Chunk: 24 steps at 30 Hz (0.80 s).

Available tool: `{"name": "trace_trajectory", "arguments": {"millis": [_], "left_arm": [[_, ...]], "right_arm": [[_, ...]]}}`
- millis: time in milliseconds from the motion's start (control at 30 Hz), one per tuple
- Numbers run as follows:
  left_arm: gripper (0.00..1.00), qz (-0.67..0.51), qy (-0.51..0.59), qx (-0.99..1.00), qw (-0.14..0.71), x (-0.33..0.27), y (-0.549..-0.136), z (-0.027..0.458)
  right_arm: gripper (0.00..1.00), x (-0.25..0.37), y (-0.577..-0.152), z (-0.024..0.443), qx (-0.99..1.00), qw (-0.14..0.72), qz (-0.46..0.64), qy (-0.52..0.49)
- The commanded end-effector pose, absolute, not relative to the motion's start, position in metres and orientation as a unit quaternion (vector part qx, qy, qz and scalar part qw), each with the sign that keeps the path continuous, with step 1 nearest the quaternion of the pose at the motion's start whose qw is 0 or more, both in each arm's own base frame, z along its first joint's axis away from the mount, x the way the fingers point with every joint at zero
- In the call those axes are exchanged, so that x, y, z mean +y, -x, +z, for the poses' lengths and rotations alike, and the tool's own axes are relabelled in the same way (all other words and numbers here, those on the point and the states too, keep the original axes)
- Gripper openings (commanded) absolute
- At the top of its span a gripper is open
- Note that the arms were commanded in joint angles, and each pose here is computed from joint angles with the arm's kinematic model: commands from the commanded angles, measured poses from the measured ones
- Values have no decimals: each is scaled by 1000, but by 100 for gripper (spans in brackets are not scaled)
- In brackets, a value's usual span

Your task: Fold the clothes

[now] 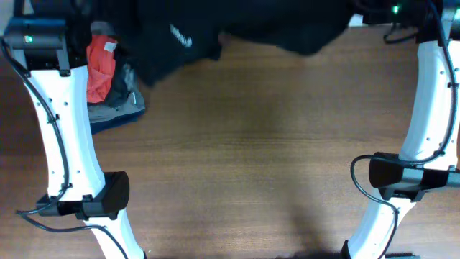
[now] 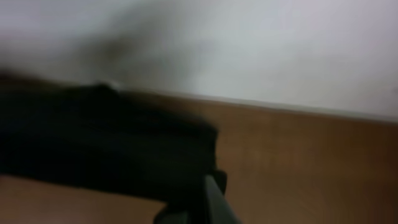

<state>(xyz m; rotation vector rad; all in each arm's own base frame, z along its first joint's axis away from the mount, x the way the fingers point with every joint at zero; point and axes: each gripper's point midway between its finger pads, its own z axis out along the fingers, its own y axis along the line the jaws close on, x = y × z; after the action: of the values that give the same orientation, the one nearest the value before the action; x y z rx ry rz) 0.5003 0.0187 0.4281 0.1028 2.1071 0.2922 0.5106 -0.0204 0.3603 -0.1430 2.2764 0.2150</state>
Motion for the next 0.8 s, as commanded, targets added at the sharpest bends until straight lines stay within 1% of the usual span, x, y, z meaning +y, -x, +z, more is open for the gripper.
{"name": "trace_trajectory", "arguments": {"millis": [0, 67, 100, 233, 400, 567, 667, 767], "left_arm": [[1, 140, 6, 882, 449, 45, -473, 423], [0, 125, -3, 901, 416, 40, -462, 407], [1, 112, -12, 916, 385, 35, -452, 393], [1, 91, -16, 943, 320, 29, -426, 369], [1, 40, -34, 951, 304, 11, -425, 357], [0, 42, -23, 964, 262, 12, -424, 333], [0, 54, 3, 973, 226, 19, -414, 316], [1, 52, 7, 978, 204, 19, -403, 307]], "right_arm": [[4, -37, -495, 340, 928, 365, 70, 29], [4, -35, -485, 331, 938, 339, 75, 25], [4, -33, -475, 324, 945, 315, 80, 22], [4, -28, -445, 305, 965, 246, 93, 12], [4, -23, -442, 305, 965, 238, 110, -3], [4, -25, -435, 308, 967, 236, 92, -4], [4, -37, -418, 310, 973, 225, 55, -15], [4, -36, -404, 300, 978, 198, 54, -18]]}}
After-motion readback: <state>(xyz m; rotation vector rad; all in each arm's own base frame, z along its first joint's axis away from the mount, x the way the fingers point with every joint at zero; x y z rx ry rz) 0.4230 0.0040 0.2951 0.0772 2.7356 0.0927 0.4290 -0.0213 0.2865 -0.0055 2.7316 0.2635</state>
